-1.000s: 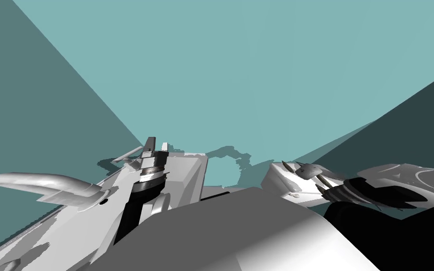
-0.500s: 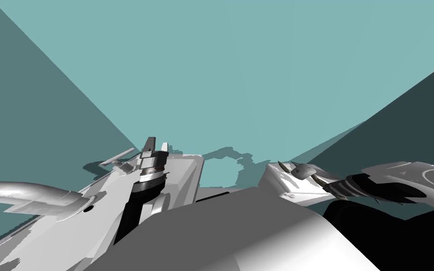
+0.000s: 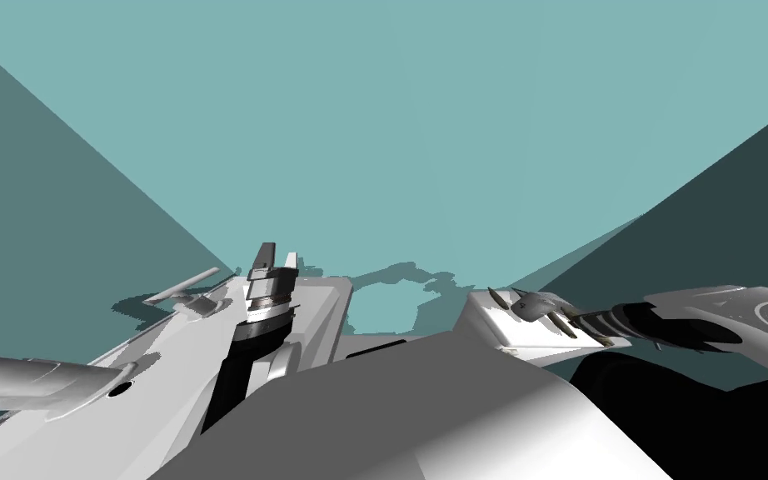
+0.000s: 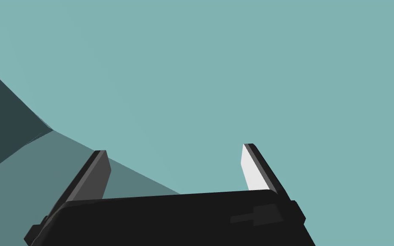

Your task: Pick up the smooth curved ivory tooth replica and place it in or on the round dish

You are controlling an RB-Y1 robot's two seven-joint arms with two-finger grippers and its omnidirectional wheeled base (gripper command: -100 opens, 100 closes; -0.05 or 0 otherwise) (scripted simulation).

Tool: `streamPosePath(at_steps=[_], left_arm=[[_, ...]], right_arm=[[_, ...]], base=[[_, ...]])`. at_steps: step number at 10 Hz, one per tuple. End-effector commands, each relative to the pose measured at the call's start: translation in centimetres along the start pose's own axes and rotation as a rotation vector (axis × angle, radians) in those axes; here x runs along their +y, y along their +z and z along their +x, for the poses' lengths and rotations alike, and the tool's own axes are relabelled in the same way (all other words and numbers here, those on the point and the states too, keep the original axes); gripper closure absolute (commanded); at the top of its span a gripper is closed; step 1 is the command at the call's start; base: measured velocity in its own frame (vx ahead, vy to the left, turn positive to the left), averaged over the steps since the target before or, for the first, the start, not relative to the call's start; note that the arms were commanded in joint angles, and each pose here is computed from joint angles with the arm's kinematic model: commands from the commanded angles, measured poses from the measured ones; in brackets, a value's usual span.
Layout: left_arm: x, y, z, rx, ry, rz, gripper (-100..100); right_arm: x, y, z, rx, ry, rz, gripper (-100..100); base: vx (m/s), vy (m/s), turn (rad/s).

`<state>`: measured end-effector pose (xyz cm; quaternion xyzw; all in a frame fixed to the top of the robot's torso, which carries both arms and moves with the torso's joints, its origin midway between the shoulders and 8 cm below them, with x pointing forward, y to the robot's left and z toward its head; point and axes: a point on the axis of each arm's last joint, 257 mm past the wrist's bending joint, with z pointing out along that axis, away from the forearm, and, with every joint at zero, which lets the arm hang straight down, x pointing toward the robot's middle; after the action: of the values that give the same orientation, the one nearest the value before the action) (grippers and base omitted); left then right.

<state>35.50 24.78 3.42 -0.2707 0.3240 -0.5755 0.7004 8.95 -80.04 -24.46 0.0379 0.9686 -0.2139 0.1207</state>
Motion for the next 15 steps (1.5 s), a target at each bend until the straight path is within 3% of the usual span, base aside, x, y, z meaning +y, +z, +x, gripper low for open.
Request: streamPosePath(at_steps=[1,10,14,15], left_arm=[[0.0,0.0,0.0,0.000,0.000,0.000,0],[0.0,0.0,0.0,0.000,0.000,0.000,0],[0.0,0.0,0.0,0.000,0.000,0.000,0],[0.0,0.0,0.0,0.000,0.000,0.000,0]], right_arm=[[0.0,0.2,0.0,-0.004,0.006,0.002,100],[-5.6,0.0,-4.8,-0.178,0.192,0.166,100],[-5.7,0.0,-4.9,-0.184,0.198,0.171,100],[-5.8,0.0,-4.9,-0.184,0.200,0.172,-100]], base=[[0.009,-0.025,0.000],[0.032,-0.088,-0.036],[0.013,-0.041,-0.005],[0.000,0.000,0.000]])
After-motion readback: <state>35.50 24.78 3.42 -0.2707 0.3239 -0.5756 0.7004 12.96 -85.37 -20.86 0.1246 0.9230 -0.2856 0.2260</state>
